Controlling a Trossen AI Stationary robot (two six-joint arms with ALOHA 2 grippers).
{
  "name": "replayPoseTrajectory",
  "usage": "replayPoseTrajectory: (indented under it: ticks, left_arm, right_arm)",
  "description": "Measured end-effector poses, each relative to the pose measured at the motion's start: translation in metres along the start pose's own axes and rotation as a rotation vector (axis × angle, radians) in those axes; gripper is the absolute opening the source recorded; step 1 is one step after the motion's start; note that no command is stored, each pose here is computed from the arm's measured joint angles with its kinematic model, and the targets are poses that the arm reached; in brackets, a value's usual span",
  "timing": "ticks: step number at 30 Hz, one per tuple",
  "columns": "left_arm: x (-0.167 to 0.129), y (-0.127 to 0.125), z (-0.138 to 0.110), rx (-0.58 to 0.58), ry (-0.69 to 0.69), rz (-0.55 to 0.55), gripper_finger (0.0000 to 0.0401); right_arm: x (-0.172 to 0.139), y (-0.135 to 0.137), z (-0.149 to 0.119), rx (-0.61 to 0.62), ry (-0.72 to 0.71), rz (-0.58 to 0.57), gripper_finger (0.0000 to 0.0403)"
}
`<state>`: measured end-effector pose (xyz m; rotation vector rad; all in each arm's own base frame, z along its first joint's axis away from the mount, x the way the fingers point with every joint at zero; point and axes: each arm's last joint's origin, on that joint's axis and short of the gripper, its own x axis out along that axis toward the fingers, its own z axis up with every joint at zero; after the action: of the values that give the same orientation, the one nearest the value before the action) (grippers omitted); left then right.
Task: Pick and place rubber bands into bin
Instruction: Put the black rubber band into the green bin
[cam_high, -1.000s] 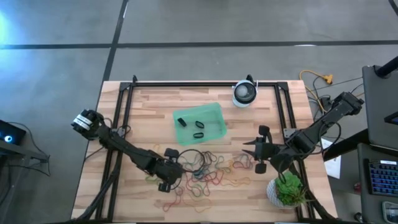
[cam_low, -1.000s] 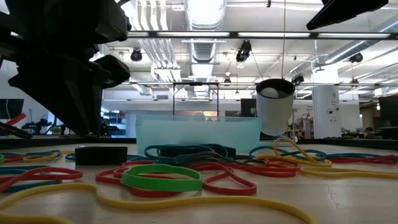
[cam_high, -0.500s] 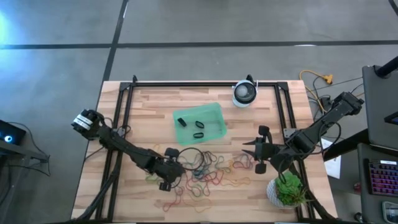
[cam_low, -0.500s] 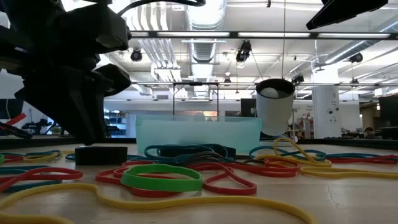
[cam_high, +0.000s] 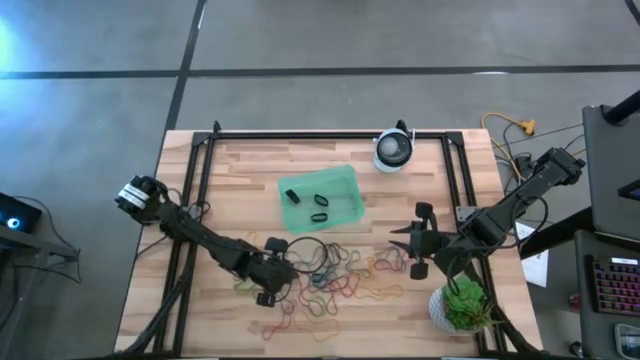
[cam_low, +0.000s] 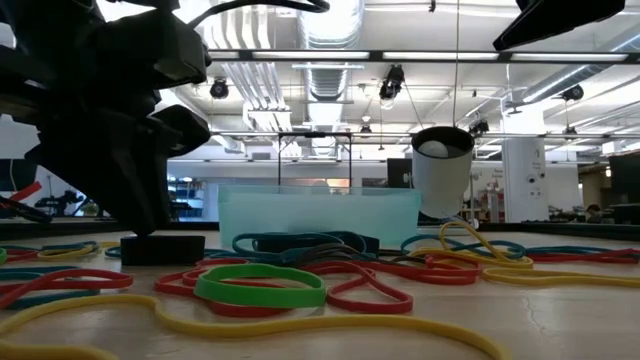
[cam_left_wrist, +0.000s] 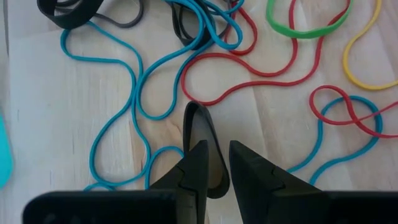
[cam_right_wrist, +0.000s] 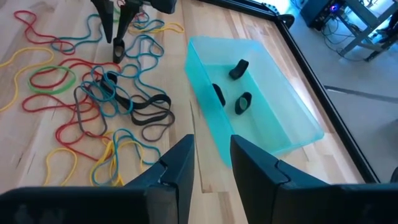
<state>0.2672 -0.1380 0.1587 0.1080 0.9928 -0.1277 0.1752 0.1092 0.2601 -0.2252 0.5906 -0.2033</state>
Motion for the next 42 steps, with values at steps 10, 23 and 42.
replayPoseTrajectory:
  ticks: [10, 23, 42]
  left_arm:
    - [0.007, 0.003, -0.009, 0.006, -0.04, -0.009, 0.005]
    - [0.015, 0.006, -0.013, 0.006, -0.005, 0.004, 0.0037]
    - [-0.029, 0.017, 0.031, 0.188, -0.221, 0.148, 0.0]
  right_arm:
    - [0.001, 0.0, -0.002, 0.006, 0.005, -0.001, 0.0101]
    - [0.001, 0.0, -0.002, 0.006, 0.005, -0.001, 0.0095]
    - [0.001, 0.0, -0.002, 0.01, 0.005, -0.002, 0.0088]
